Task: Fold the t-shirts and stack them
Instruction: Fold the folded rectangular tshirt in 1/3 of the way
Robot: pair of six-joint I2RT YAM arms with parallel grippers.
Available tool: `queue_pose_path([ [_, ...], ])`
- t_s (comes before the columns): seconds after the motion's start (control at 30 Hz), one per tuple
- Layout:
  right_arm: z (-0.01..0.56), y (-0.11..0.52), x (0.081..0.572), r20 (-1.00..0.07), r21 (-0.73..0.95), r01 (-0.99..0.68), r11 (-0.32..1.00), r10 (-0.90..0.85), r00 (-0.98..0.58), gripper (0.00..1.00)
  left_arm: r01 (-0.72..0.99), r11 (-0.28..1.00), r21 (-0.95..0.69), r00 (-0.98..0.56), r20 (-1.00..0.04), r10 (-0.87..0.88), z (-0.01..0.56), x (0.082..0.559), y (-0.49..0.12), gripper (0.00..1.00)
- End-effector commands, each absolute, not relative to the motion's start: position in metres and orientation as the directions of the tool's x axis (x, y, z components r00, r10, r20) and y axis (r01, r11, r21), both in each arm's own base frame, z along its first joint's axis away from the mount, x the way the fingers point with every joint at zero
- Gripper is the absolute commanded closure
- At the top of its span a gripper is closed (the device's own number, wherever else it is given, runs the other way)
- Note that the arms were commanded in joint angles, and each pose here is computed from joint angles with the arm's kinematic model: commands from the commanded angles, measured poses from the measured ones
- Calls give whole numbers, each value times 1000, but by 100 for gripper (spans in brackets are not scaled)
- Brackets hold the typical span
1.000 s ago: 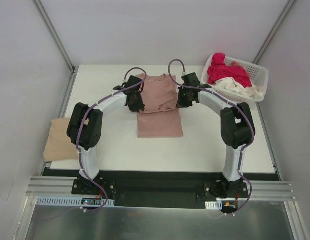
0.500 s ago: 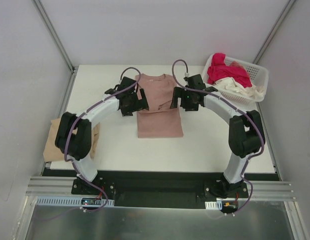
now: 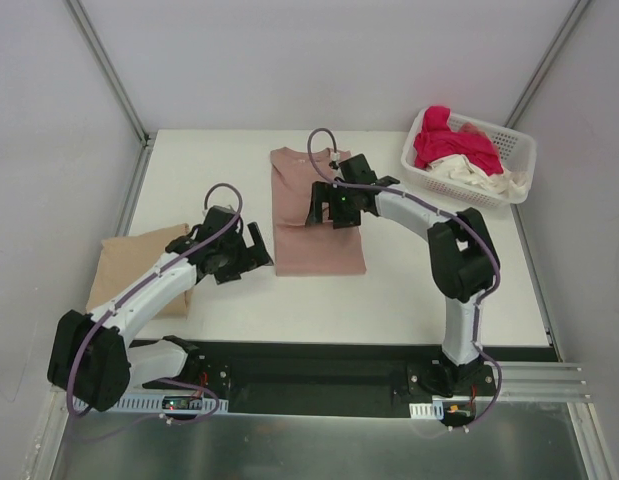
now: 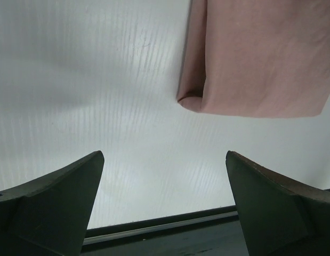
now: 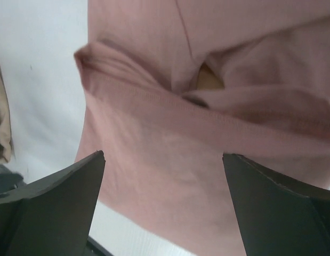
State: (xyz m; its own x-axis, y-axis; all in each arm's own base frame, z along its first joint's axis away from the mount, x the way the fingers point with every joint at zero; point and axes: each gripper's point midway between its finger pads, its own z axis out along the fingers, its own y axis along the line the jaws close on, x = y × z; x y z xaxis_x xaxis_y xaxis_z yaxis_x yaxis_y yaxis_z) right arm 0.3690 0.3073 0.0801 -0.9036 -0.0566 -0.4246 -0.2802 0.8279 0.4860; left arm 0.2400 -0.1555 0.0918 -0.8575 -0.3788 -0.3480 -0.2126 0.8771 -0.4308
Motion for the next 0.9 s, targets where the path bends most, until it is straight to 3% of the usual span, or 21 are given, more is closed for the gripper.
queue_pose_path([
  [0.0, 86, 326, 416, -489, 476, -284, 832, -17, -872, 3, -227, 848, -480, -840, -344, -419, 99, 226, -156, 1],
  [0.23, 96, 326, 483, -597, 370, -256, 893, 17, -802, 3, -194, 834, -517, -843, -347, -412, 111, 227, -163, 1],
  [0.37, 142, 317, 475, -646, 363, -281, 888, 22, -763, 3, -146, 821, -553, -856, -346, -385, 119, 234, -177, 1],
  [0.43, 137, 300, 456, -630, 347, -255, 903, 23, -776, 3, -96, 794, -600, -852, -363, -378, 133, 244, -191, 1],
  [0.47, 169, 293, 446, -667, 362, -265, 894, 50, -743, 3, -74, 786, -614, -864, -353, -358, 133, 245, -201, 1],
  [0.5, 146, 280, 424, -621, 355, -237, 904, 39, -783, 3, -44, 770, -636, -864, -364, -349, 142, 250, -210, 1],
  [0.6, 167, 274, 384, -601, 454, -249, 856, 88, -794, 3, 35, 729, -683, -878, -370, -304, 152, 263, -240, 1],
  [0.73, 137, 281, 312, -421, 629, -219, 746, 90, -903, 3, 85, 701, -709, -907, -346, -240, 143, 271, -271, 1],
  [0.87, 123, 282, 284, -342, 697, -175, 696, 107, -933, 3, 74, 715, -695, -936, -296, -191, 115, 271, -288, 1],
])
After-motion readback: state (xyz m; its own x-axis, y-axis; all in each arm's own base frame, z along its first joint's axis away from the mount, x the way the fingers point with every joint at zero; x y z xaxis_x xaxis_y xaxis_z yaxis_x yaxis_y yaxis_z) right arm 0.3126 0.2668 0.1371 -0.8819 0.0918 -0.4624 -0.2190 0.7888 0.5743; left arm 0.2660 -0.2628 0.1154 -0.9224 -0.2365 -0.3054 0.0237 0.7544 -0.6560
